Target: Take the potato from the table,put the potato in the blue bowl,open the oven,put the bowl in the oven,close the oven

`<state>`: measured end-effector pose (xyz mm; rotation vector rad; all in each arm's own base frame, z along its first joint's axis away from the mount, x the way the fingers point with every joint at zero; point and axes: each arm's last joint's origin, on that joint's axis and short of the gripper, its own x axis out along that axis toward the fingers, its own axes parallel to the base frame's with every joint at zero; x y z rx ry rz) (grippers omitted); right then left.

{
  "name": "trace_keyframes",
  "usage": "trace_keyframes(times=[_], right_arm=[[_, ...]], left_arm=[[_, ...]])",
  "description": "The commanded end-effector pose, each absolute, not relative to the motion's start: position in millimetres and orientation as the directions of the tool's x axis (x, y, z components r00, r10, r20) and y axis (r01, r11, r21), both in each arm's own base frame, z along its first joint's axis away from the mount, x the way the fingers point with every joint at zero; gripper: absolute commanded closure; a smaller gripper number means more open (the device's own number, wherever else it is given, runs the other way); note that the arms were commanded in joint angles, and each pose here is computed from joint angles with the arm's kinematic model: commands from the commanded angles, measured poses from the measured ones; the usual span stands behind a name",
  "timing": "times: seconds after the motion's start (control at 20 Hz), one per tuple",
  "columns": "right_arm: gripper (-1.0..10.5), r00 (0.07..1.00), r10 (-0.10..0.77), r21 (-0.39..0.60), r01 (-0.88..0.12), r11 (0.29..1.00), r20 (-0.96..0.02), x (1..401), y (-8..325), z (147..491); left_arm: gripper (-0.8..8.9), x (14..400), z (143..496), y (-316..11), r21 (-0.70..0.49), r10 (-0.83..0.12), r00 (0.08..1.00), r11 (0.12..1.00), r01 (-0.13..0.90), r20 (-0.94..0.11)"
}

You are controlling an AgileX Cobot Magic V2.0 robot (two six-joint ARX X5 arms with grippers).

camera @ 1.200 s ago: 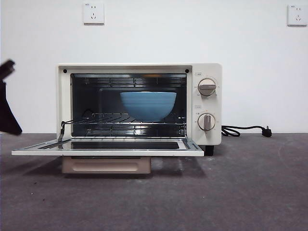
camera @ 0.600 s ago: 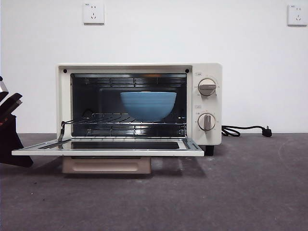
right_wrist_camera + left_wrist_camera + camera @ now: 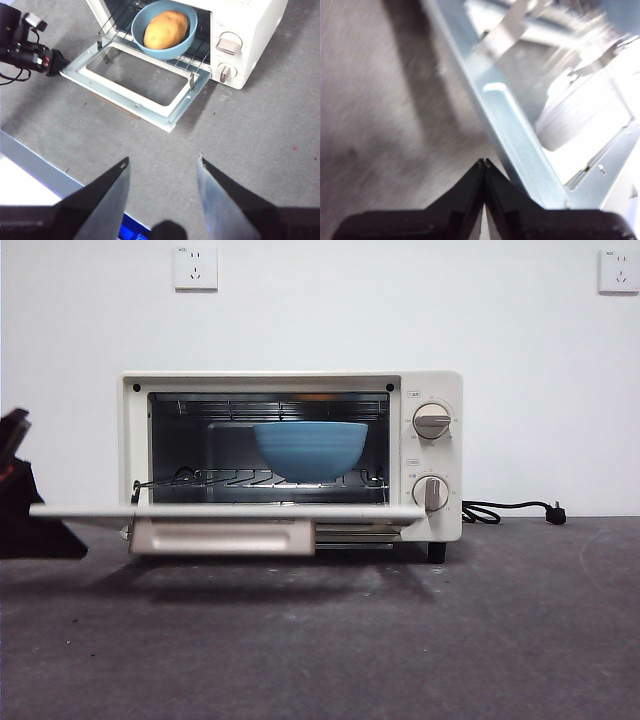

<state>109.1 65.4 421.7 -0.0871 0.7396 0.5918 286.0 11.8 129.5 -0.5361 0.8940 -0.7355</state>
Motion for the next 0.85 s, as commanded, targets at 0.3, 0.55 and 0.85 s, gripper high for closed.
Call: trace_keyframes(times=[0.3, 0.55, 0.85], right_arm=[[7.3, 0.583, 0.478, 0.133, -0.534, 0.835, -0.657, 109, 66, 421], [7.3, 0.583, 0.478, 0.134, -0.534, 0.835, -0.657, 109, 66, 421], [7.3, 0.583, 0.478, 0.133, -0.534, 0.835, -0.657, 109, 66, 421]], left_arm=[[8.21, 313, 179, 17, -0.681, -0.777, 0.521, 0.596, 0.426, -0.354], [8.21, 334, 211, 16, -0.62, -0.747, 0.579, 0.632, 0.466, -0.327], [8.21, 328, 232, 13, -0.636, -0.77, 0.538, 0.611, 0.47, -0.343]])
